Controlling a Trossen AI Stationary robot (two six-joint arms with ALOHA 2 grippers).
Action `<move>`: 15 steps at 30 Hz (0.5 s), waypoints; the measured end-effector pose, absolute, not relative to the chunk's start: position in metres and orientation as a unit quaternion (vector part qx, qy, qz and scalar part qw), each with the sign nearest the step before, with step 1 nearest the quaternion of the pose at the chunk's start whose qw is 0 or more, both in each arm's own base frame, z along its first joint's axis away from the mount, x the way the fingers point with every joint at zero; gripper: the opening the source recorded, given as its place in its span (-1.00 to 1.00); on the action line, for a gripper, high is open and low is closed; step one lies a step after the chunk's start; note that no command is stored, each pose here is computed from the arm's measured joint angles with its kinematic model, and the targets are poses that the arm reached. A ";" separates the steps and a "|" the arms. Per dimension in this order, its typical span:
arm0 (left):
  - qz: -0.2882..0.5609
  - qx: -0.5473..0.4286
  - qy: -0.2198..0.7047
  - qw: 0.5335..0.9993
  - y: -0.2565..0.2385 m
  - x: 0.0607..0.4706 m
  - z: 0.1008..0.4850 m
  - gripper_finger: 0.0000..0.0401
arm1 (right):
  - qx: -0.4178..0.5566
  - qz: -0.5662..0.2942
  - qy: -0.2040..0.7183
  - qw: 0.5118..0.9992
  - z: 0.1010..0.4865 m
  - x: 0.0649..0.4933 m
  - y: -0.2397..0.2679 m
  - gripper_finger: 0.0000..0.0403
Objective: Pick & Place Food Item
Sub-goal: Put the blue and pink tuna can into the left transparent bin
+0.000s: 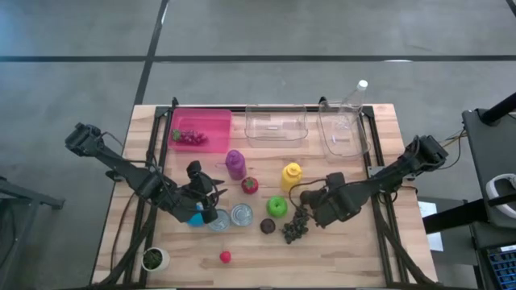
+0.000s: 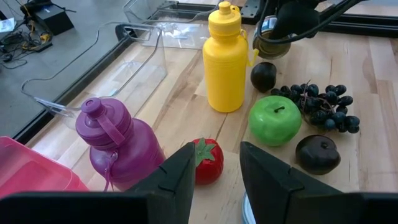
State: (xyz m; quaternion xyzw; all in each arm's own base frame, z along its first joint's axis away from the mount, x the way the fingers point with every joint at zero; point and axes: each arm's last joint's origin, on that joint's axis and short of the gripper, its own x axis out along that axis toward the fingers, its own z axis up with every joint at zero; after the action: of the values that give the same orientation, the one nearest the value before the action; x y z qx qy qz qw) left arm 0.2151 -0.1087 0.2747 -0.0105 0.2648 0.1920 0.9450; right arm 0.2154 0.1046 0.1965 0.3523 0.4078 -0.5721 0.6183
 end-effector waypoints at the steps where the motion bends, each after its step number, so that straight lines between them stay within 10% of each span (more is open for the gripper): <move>1: 0.192 -0.010 0.265 0.945 -0.109 0.215 0.275 -0.35 | 0.352 -0.572 0.405 0.621 0.197 0.216 0.104 0.00; 15: 0.192 -0.010 0.265 0.945 -0.109 0.215 0.275 -0.35 | 0.353 -0.574 0.400 0.621 0.210 0.217 0.106 -0.01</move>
State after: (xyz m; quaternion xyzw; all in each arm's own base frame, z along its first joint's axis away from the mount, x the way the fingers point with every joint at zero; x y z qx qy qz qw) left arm 0.2151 -0.1088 0.2747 -0.0105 0.2648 0.1918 0.9450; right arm 0.2168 0.1064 0.2104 0.3535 0.3997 -0.5737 0.6214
